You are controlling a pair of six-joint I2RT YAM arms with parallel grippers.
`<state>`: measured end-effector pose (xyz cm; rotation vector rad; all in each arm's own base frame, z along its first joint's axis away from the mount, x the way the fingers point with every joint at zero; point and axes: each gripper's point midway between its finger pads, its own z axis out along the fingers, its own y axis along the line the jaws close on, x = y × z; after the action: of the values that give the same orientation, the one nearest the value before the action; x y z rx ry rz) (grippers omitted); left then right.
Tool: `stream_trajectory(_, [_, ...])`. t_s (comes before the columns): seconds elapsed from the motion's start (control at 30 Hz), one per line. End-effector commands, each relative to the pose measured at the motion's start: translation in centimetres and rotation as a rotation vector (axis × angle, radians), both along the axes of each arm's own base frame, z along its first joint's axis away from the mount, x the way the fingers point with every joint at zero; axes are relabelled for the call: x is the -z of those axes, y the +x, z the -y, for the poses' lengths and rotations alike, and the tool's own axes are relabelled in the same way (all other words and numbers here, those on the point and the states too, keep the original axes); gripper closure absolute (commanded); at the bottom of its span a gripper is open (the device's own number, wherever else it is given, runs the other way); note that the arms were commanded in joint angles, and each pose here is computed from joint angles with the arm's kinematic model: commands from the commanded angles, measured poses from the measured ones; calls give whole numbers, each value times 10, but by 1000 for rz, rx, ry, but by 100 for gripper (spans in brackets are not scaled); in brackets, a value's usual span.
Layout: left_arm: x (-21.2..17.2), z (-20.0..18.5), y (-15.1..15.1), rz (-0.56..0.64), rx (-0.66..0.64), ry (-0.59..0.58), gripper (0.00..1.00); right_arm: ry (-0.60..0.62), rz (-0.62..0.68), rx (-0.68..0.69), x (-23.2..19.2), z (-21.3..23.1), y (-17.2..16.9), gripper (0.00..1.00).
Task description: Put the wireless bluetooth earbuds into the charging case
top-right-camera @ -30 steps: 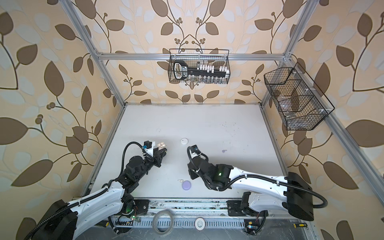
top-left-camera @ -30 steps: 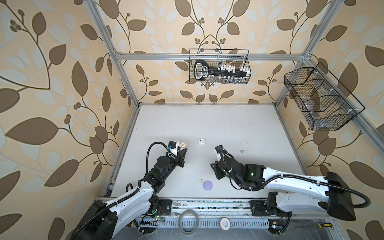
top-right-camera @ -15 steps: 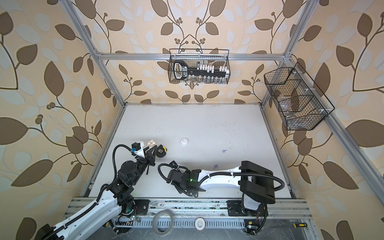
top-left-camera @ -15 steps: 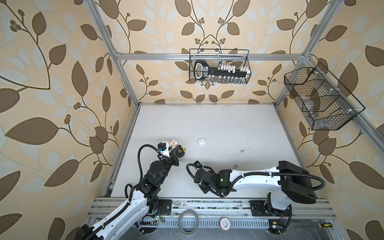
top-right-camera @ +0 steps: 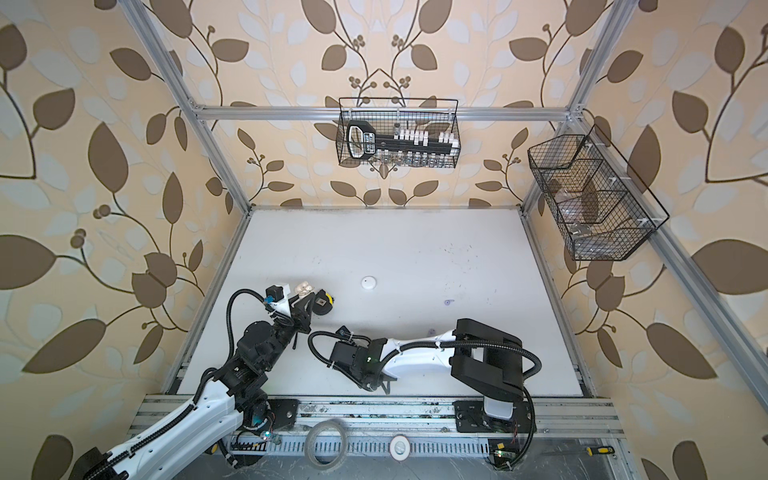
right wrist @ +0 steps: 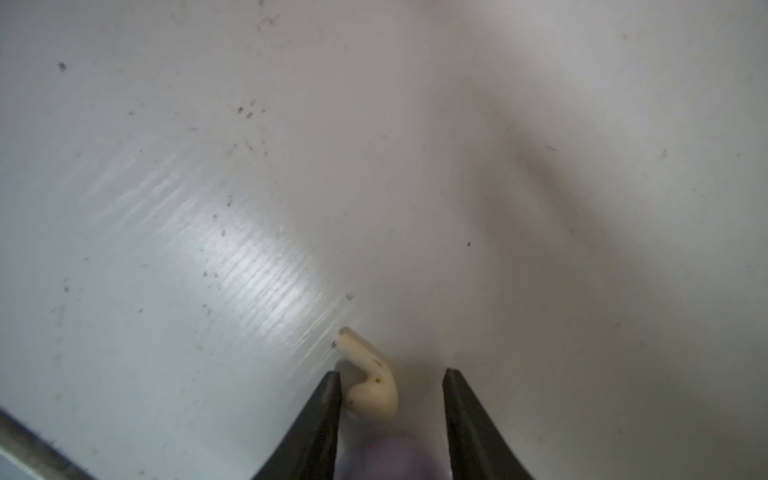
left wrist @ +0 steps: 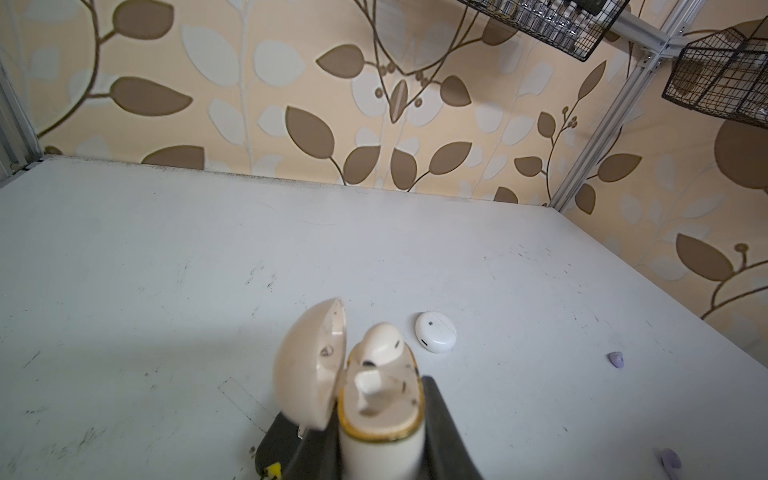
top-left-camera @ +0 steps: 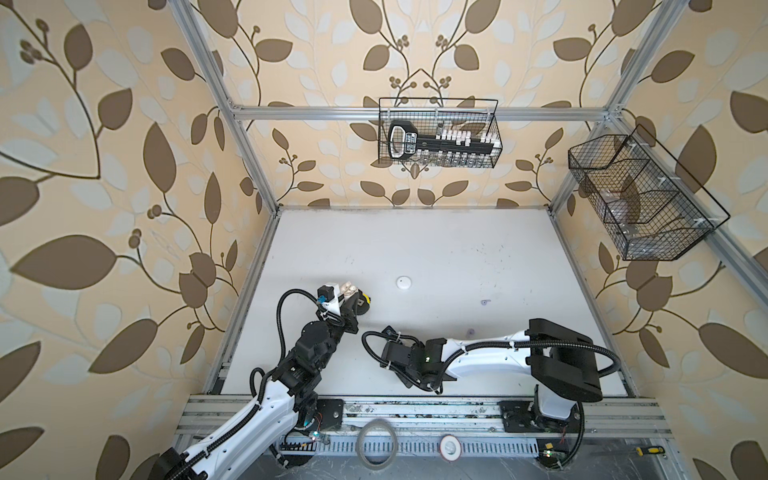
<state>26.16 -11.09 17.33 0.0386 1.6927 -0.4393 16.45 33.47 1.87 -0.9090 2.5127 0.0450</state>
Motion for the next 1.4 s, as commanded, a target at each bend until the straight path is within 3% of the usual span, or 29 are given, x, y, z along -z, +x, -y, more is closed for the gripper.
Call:
stream_trajectory(0.0, [-15,2,1,47,13,-10,100,-75,-1,44,11,32,9,59])
stream_trajectory(0.37, [-15,4,1,45,20,-6,100,-113,19,196,11,85,42,59])
stream_trajectory(0.63, [-15,7,2,41,33,-10,100,-69,17,235,5,103,33,52])
stream_trajectory(0.87, [-18,6,0,51,34,-16,100,-23,-4,310,9,121,35,55])
stream_trajectory(1.1, [-19,7,0,51,36,-15,100,45,-4,293,0,107,41,56])
stream_trajectory(1.37, [-19,7,0,51,40,-16,100,19,-30,276,12,94,40,56])
